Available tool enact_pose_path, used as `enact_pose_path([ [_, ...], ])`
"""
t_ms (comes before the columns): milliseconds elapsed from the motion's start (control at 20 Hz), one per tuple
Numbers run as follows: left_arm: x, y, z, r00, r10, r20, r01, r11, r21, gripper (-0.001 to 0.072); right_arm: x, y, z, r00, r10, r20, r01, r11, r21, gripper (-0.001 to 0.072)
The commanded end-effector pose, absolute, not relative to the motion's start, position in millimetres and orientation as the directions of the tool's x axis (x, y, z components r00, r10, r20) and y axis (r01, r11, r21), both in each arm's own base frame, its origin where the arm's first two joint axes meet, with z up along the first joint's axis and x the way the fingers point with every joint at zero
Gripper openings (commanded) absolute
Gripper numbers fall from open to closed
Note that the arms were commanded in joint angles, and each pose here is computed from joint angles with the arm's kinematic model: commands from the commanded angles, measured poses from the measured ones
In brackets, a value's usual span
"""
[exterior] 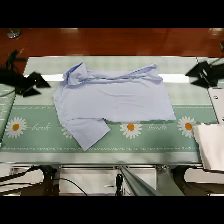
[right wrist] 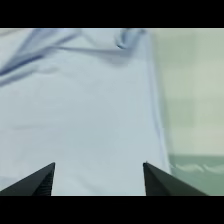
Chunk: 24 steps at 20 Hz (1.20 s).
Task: Fold the shirts.
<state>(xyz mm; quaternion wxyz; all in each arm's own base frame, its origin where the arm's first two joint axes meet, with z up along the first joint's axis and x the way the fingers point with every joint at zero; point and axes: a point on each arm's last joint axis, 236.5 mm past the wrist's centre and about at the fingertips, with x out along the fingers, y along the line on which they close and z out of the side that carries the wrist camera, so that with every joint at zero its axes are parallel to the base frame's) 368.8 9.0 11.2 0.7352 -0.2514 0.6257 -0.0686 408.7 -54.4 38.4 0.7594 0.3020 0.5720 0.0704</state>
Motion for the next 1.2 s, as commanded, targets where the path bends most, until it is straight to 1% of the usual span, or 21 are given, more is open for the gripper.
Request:
enact_pose_path([
  [0, 283, 21, -35, 0.130, -0.446, -0.885, -0.367, 0.808, -0.461, 0.0701, 348, -56, 2, 0.370, 0.393, -0.842, 0.337, 0.788, 0.515, 0.0635],
  [50, 272, 17, -46, 0.171, -0.466, -0.868, -0.418, 0.764, -0.492, 0.0701, 339, -36, -1, 0.412, 0.437, -0.800, 0.326, 0.749, 0.577, 0.0635],
  [100, 265, 7, -52, 0.229, -0.508, -0.830, -0.441, 0.706, -0.554, 0.0701, 330, -11, -1, 0.447, 0.492, -0.747, 0.285, 0.713, 0.640, 0.0635],
  [200, 255, -8, -64, 0.315, -0.556, -0.769, -0.480, 0.606, -0.634, 0.0701, 315, 19, -1, 0.493, 0.553, -0.672, 0.251, 0.649, 0.718, 0.0635],
  [300, 244, -13, -80, 0.338, -0.558, -0.758, -0.534, 0.549, -0.643, 0.0700, 302, 30, -5, 0.495, 0.568, -0.658, 0.242, 0.637, 0.732, 0.0634],
  [350, 245, -16, -84, 0.359, -0.562, -0.745, -0.536, 0.530, -0.657, 0.0700, 298, 33, -4, 0.492, 0.573, -0.656, 0.238, 0.636, 0.734, 0.0634],
  [500, 263, -25, -83, 0.467, -0.563, -0.682, -0.512, 0.457, -0.728, 0.0701, 297, 37, 3, 0.496, 0.587, -0.640, 0.224, 0.626, 0.747, 0.0634],
  [600, 269, -32, -85, 0.481, -0.558, -0.676, -0.490, 0.468, -0.735, 0.0700, 297, 39, 4, 0.497, 0.594, -0.633, 0.222, 0.618, 0.754, 0.0634],
  [800, 271, -51, -99, 0.431, -0.559, -0.709, -0.466, 0.535, -0.705, 0.0700, 296, 42, 6, 0.489, 0.605, -0.628, 0.219, 0.612, 0.760, 0.0634],
  [1000, 280, -69, -103, 0.426, -0.555, -0.714, -0.427, 0.573, -0.700, 0.0697, 296, 41, 5, 0.490, 0.602, -0.630, 0.222, 0.613, 0.758, 0.0634],
  [1050, 282, -71, -103, 0.427, -0.550, -0.717, -0.410, 0.589, -0.696, 0.0645, 301, 29, 2, 0.515, 0.563, -0.646, 0.246, 0.625, 0.741, 0.0634],
  [1100, 285, -72, -100, 0.428, -0.553, -0.715, -0.383, 0.605, -0.698, 0.0371, 305, 9, -3, 0.543, 0.502, -0.673, 0.300, 0.633, 0.714, 0.0634],
  [1150, 288, -73, -94, 0.429, -0.565, -0.705, -0.354, 0.612, -0.707, 0.0030, 304, -17, -7, 0.557, 0.430, -0.710, 0.366, 0.640, 0.675, 0.0634],
])
